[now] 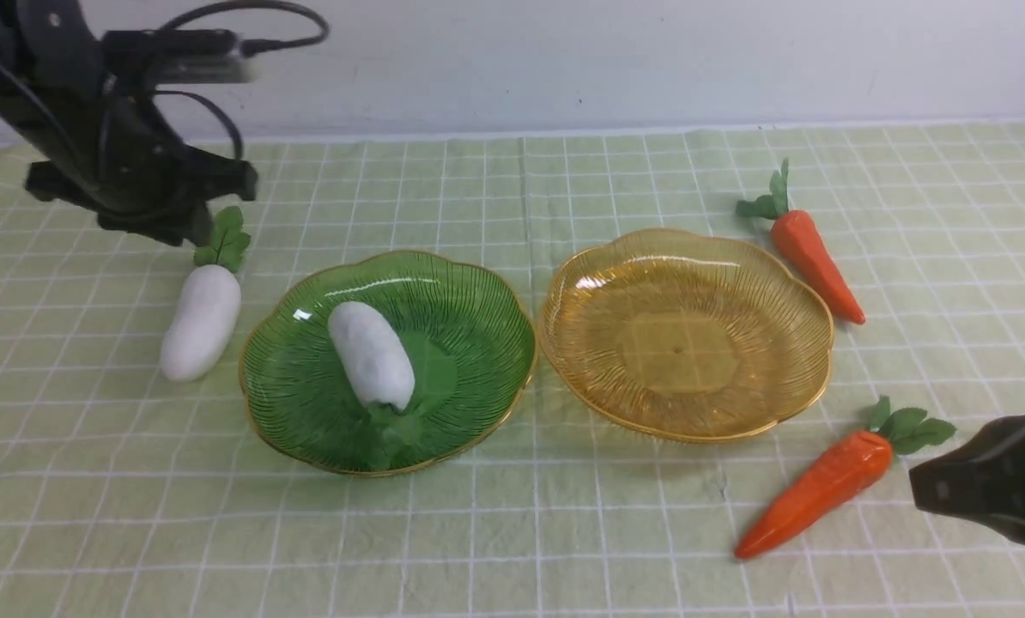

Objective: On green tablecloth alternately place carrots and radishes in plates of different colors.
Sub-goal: 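Pick up the white radish and place it in the left plate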

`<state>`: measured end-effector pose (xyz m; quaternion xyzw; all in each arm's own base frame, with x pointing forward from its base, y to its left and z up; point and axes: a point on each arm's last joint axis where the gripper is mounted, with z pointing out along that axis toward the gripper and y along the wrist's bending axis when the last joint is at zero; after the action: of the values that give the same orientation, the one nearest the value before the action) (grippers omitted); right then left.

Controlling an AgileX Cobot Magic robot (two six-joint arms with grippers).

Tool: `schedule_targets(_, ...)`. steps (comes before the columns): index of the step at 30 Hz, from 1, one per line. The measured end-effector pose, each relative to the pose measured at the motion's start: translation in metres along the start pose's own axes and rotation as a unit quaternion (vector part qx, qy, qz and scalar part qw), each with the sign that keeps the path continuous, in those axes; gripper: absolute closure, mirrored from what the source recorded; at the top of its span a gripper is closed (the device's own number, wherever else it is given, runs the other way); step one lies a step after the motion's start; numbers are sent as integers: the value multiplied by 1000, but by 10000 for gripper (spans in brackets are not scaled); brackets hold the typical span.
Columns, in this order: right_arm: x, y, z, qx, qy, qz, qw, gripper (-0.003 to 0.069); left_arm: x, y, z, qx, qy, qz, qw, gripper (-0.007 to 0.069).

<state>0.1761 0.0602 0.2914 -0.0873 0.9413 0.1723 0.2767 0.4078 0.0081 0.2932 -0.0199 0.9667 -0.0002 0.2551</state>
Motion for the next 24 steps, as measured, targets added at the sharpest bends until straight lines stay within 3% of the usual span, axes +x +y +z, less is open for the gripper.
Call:
schedule_targets(3, 0, 0, 0, 0, 0, -1, 1000, 674, -1, 21, 12, -7, 1, -18, 1000, 622)
schedule_targets(7, 0, 0, 0, 0, 0, -2, 1000, 674, -2, 24, 33, -3, -1, 18, 1000, 601)
schedule_targets(12, 1, 0, 0, -1, 3, -4, 1000, 674, -2, 23, 64, 7, -8, 37, 999, 401)
schedule_targets(16, 1, 0, 0, -1, 5, -4, 1000, 674, -1, 24, 86, 7, -14, 37, 999, 134)
schedule_targets(19, 1, 0, 0, -1, 8, -4, 1000, 674, 3, 24, 109, 7, -8, 37, 999, -22)
schedule_targets(22, 2, 0, 0, -1, 9, -4, 1000, 674, 12, 23, 133, 10, 18, 35, 999, -54)
schedule_targets(24, 2, 0, 0, -2, 9, -4, 1000, 674, 17, 22, 142, 13, 34, 27, 999, -22)
